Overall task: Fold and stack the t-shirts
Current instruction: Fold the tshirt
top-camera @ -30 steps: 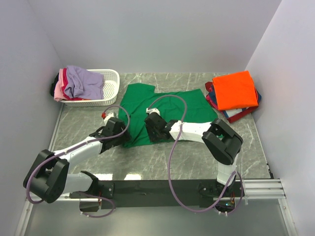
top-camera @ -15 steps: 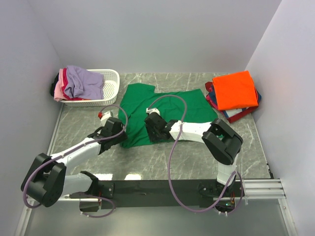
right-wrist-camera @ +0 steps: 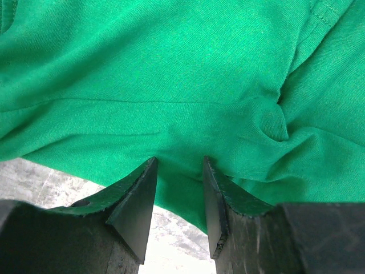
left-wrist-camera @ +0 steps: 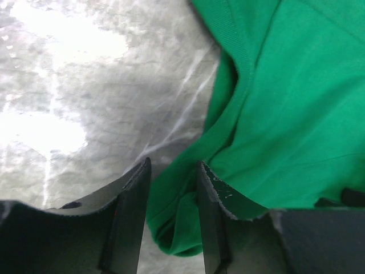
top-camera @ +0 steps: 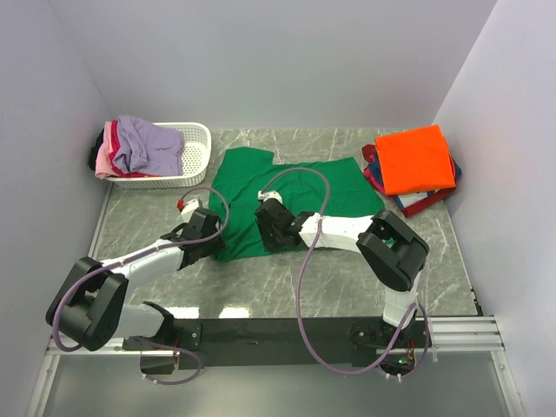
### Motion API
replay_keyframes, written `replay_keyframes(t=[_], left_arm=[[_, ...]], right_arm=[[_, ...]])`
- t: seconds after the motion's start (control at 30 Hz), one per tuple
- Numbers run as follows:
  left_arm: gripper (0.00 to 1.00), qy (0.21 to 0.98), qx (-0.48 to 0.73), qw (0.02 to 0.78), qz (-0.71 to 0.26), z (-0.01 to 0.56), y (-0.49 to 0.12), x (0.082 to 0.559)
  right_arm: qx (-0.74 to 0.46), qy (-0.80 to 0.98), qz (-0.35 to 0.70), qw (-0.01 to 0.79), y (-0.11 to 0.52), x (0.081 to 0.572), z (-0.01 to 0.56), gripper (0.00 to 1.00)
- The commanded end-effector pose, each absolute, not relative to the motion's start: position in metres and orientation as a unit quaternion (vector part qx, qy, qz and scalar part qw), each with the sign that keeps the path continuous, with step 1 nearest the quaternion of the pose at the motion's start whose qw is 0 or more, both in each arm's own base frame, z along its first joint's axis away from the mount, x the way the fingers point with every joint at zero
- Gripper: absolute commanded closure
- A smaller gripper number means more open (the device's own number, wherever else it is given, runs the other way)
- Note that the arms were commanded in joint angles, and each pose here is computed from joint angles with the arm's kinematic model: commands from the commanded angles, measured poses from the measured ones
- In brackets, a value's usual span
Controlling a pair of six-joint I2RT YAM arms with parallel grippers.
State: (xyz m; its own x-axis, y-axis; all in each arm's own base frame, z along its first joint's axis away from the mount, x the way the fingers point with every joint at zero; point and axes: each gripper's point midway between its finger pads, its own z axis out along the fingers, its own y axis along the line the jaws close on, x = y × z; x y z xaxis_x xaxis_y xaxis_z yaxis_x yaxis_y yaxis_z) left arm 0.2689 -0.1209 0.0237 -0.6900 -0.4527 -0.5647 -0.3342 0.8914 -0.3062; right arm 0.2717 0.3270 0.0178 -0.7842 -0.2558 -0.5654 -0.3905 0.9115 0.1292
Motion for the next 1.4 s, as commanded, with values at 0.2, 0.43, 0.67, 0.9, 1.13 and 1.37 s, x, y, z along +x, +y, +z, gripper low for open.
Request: replay_keyframes(t=[0.2,0.43,0.67,0.9,1.13,1.37], left_arm=[[0.83,0.914,-0.207,0.331,-0.106,0.026,-0.129,0.275],[0.99,0.906,-0.23,0.342,-0.093,0.038,-0.115,0.266],[1.0,0.885,-0.28,0.358,-0.098,0.054,-0.097,0.246],[0.99,0.892,-0.296,0.332,-0.085,0.043,-0.09,0.228],[0.7,0.879,-0.305,0.359,-0.072,0.062,-0.08,0.231],[0.47,0.853,-0.279,0.429,-0.101,0.118,-0.096,0.278]], right_arm=[[-0.184,0.951,0.09,0.233,0.308,0.251,-0.009,0.55],[-0.186,0.95,0.091,0.234,0.31,0.253,-0.008,0.55],[-0.185,0.95,0.089,0.235,0.309,0.253,-0.008,0.55],[-0.193,0.946,0.099,0.24,0.314,0.255,-0.002,0.55],[-0.197,0.94,0.102,0.258,0.316,0.261,0.018,0.54],[-0.187,0.925,0.114,0.31,0.312,0.268,0.068,0.46]])
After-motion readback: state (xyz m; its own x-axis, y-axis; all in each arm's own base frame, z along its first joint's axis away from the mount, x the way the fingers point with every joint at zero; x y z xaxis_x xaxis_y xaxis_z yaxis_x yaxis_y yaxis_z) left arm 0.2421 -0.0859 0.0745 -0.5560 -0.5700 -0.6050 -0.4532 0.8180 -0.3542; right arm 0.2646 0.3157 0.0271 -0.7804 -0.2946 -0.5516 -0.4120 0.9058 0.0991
